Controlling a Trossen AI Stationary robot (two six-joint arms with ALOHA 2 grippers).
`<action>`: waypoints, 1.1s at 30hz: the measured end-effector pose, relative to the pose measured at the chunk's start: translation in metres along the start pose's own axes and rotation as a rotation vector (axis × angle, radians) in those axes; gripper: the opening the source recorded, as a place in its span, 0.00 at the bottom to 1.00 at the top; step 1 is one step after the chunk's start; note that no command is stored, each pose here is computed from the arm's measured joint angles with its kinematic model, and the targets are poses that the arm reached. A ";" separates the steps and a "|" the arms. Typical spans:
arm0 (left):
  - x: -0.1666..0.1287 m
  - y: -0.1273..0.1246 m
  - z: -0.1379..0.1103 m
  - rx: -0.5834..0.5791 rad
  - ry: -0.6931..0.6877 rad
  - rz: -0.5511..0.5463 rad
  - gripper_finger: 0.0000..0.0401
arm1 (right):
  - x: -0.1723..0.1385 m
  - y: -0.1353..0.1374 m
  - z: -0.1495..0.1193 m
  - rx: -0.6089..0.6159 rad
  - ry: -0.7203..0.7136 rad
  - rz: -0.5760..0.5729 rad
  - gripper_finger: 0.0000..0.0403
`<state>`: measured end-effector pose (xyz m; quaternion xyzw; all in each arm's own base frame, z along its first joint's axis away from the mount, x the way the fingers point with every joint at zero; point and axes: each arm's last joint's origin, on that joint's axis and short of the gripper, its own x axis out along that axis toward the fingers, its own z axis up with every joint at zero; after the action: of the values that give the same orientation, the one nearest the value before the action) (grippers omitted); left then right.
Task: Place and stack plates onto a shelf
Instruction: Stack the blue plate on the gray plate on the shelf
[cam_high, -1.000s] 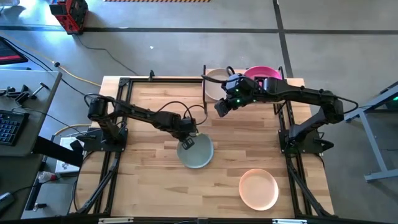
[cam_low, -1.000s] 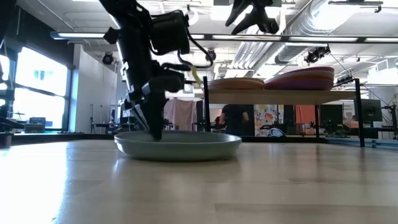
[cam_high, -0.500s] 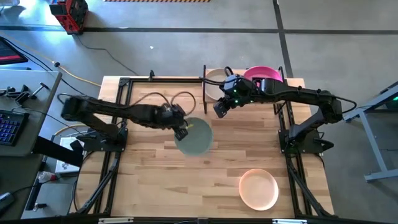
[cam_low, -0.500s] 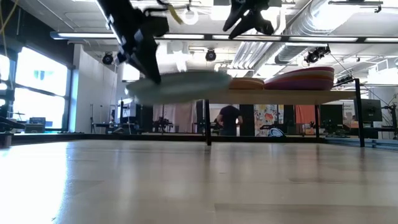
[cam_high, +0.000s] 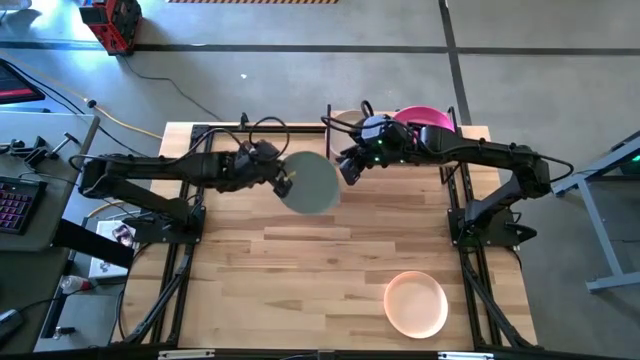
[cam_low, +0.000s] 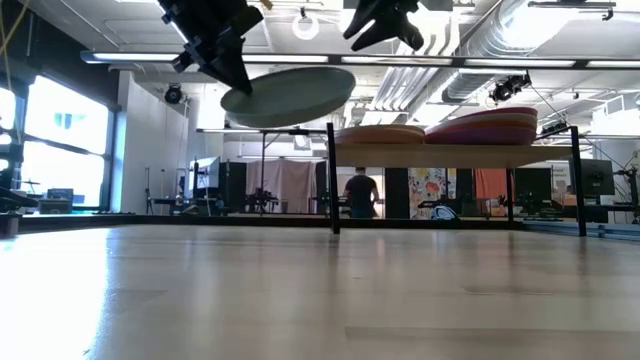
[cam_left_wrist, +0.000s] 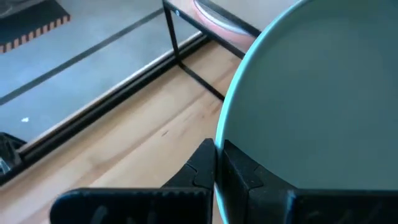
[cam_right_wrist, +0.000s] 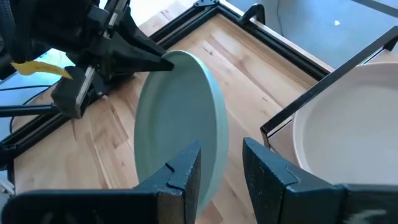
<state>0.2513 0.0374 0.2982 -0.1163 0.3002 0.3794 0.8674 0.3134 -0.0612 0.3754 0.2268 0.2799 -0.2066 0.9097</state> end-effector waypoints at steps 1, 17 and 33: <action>0.000 0.000 0.001 0.001 -0.008 -0.003 0.00 | 0.000 0.000 0.000 0.000 -0.001 -0.003 0.25; 0.002 -0.001 0.014 -0.014 -0.113 -0.026 0.00 | 0.000 0.000 0.000 0.010 0.005 0.006 0.25; 0.001 -0.003 0.022 -0.046 -0.179 -0.052 0.00 | 0.000 -0.002 -0.003 0.078 0.029 -0.037 0.18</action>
<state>0.2637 0.0453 0.3145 -0.1095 0.2097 0.3724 0.8974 0.3107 -0.0613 0.3722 0.2597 0.2889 -0.2309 0.8921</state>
